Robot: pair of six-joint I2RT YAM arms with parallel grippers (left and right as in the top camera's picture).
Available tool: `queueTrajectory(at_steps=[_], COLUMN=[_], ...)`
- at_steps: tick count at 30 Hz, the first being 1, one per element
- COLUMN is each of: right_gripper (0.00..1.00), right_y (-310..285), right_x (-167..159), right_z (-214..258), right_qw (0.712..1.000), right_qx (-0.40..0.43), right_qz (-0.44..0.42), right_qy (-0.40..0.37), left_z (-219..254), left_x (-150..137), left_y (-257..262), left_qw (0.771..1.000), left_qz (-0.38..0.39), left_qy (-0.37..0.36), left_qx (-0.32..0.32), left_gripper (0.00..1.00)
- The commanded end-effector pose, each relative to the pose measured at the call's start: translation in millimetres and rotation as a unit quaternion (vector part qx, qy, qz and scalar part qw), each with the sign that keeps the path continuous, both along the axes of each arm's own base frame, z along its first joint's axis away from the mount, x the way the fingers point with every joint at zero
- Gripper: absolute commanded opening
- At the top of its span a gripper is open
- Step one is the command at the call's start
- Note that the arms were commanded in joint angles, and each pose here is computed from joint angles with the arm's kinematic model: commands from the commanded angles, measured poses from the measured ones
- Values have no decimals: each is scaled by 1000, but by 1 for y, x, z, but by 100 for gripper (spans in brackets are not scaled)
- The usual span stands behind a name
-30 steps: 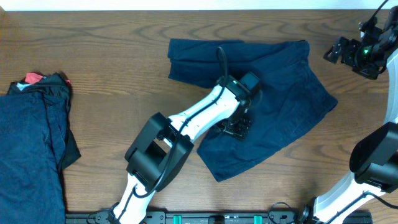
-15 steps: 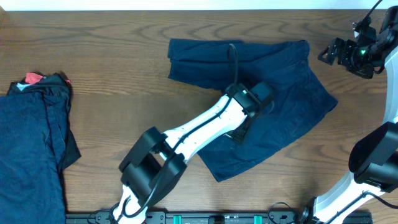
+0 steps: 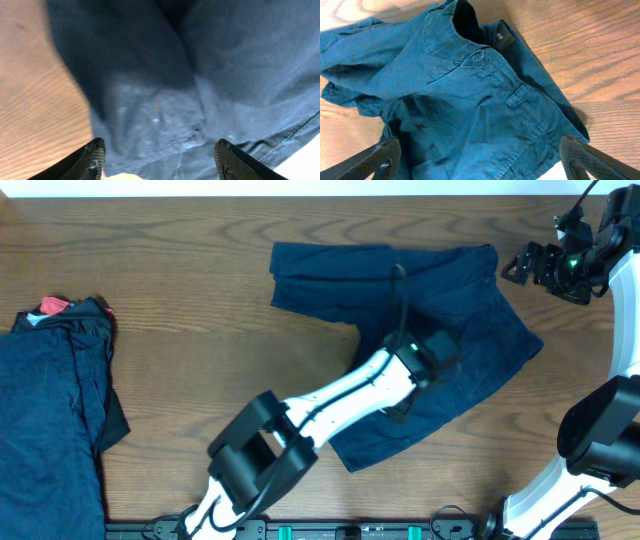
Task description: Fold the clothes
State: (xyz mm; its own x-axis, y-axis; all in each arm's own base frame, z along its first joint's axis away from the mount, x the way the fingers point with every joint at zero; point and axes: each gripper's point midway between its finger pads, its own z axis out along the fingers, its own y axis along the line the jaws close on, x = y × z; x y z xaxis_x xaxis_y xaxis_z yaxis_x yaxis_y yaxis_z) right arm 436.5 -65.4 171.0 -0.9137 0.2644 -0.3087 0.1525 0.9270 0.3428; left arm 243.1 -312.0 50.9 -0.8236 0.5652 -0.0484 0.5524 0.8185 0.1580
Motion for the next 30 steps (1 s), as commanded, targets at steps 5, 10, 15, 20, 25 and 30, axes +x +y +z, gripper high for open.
queueTrajectory(at_steps=[5, 10, 15, 20, 25, 30], right_gripper=[99, 99, 99, 99, 99, 99], right_y=[4, 5, 6, 6, 8, 8], right_x=[3, 2, 1, 1, 2, 2], right_z=[6, 5, 6, 6, 6, 6], right_qw=[1000, 1000, 1000, 1000, 1000, 1000], right_qx=[1, 1, 5, 4, 3, 4], right_qz=[15, 17, 18, 20, 23, 24], right_qy=[-11, -8, -8, -9, -9, -9], left_z=[-33, -58, -70, -70, -61, -20], left_x=[-15, -17, -9, 3, 20, 46], left_y=[-6, 2, 7, 14, 29, 48], left_qw=[999, 996, 996, 997, 994, 984], left_qz=[-27, -34, -25, -10, -7, -14], left_qy=[18, 38, 43, 36, -2, -85], left_qx=[40, 70, 75, 74, 106, 157], left_gripper=[73, 77, 71, 6, 6, 6])
